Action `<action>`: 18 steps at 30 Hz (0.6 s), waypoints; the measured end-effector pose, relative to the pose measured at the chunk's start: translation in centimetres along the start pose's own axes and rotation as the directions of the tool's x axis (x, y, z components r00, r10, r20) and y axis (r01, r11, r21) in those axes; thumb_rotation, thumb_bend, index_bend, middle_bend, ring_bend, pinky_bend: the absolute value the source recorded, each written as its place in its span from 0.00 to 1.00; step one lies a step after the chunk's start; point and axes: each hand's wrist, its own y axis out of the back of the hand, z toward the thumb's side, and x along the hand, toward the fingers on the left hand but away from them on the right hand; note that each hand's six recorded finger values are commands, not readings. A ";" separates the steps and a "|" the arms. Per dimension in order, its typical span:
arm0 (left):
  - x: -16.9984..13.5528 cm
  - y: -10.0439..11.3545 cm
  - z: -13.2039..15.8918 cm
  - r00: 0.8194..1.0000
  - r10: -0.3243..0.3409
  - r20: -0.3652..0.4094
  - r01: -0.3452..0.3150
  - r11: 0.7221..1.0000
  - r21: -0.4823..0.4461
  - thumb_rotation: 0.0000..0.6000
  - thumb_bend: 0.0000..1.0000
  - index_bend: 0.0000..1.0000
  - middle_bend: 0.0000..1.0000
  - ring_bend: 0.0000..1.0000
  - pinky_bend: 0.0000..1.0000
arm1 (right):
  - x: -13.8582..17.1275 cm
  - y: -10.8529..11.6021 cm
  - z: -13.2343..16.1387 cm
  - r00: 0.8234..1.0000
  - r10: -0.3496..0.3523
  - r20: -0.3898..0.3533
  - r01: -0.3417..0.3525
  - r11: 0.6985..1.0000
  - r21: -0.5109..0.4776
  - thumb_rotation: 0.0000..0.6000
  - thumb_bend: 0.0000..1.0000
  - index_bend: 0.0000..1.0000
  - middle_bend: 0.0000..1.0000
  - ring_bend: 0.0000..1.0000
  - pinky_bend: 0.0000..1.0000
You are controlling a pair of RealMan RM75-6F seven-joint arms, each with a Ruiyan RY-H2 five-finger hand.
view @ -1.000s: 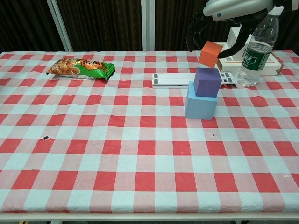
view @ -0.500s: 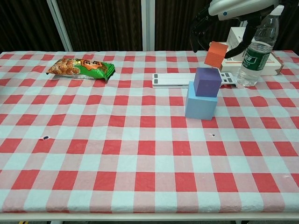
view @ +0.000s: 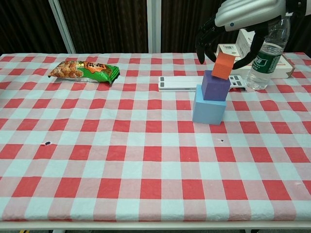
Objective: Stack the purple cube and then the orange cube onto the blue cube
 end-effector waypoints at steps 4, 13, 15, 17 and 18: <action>0.1 -0.1 -0.1 1.000 -0.002 -0.002 0.002 1.000 0.000 1.00 0.08 0.24 0.22 0.16 0.29 | 0.0 -0.1 -0.2 1.000 0.001 0.004 -0.001 1.000 -0.006 1.00 0.18 0.32 0.43 0.18 0.24; 0.2 -0.1 -0.2 1.000 -0.005 -0.004 0.005 1.000 0.004 1.00 0.08 0.24 0.22 0.16 0.29 | -0.3 -0.4 -0.3 1.000 0.001 0.007 -0.001 1.000 -0.015 1.00 0.18 0.32 0.43 0.18 0.24; 0.3 -0.1 -0.2 1.000 -0.004 -0.005 0.004 1.000 0.004 1.00 0.08 0.24 0.22 0.16 0.29 | -0.4 -0.5 -0.3 1.000 0.002 0.005 -0.002 1.000 -0.017 1.00 0.18 0.32 0.43 0.18 0.25; 0.3 -0.1 -0.2 1.000 -0.004 -0.005 0.004 1.000 0.003 1.00 0.08 0.24 0.22 0.16 0.29 | -0.5 -0.5 -0.3 1.000 0.003 0.003 -0.003 1.000 -0.017 1.00 0.18 0.32 0.43 0.18 0.25; 0.3 -0.1 -0.2 1.000 -0.004 -0.005 0.004 1.000 0.003 1.00 0.08 0.24 0.22 0.16 0.29 | -0.5 -0.6 -0.3 1.000 0.004 0.002 -0.004 1.000 -0.017 1.00 0.18 0.32 0.43 0.18 0.25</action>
